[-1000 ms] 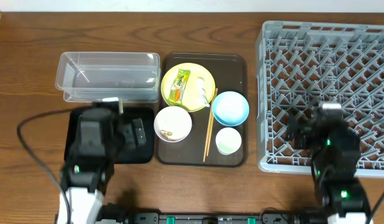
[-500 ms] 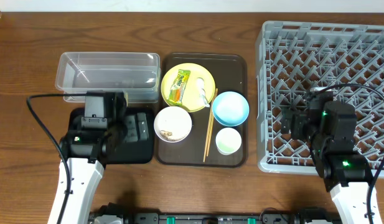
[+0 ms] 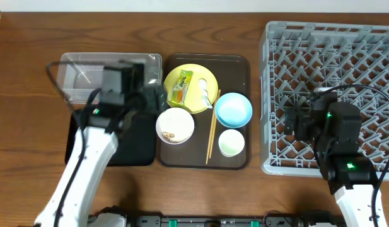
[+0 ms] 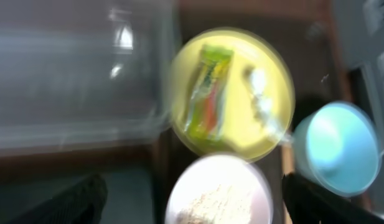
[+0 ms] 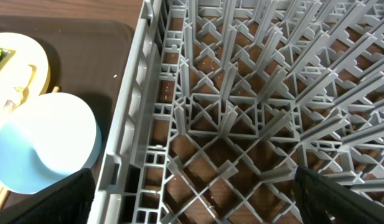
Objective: Sort waste into correct bins and load items into the dishwasher rack
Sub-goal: 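Move the left gripper over the yellow plate and grasp the white tissue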
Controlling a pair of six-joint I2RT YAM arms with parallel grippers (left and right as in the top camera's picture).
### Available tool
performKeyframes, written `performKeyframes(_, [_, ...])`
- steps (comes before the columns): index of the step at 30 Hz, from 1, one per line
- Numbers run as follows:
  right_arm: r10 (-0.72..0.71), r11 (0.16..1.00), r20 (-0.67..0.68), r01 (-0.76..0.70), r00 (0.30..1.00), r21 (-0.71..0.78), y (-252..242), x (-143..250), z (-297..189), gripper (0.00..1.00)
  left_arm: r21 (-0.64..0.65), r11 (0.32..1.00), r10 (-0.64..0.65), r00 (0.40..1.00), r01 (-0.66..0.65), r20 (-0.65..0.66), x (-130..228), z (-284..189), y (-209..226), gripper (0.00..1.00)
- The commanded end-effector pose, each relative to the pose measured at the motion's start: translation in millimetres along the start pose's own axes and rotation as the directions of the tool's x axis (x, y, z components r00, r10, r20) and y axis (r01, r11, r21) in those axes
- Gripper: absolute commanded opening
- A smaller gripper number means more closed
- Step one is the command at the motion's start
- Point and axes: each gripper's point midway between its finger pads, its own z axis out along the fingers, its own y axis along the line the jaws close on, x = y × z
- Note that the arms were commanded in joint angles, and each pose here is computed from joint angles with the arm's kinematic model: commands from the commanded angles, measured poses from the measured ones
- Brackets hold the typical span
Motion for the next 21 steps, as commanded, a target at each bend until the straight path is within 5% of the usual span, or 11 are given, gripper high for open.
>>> performKeyframes(1, [0.008,1.000,0.028,-0.007,1.000,-0.017,5,-11,-5,0.99,0.051,0.997,0.051,0.998,-0.054,0.048,-23,15,-27,0.92])
performKeyframes(7, [0.008,1.000,0.028,-0.007,1.000,-0.017,5,-11,-5,0.99,0.120,0.984,0.121,0.990,-0.129,0.073,-24,67,-64,0.91])
performKeyframes(21, [0.008,1.000,0.026,-0.007,1.000,-0.016,5,-10,-5,0.99,0.172,0.967,0.197,0.979,-0.187,-0.045,33,157,-94,0.81])
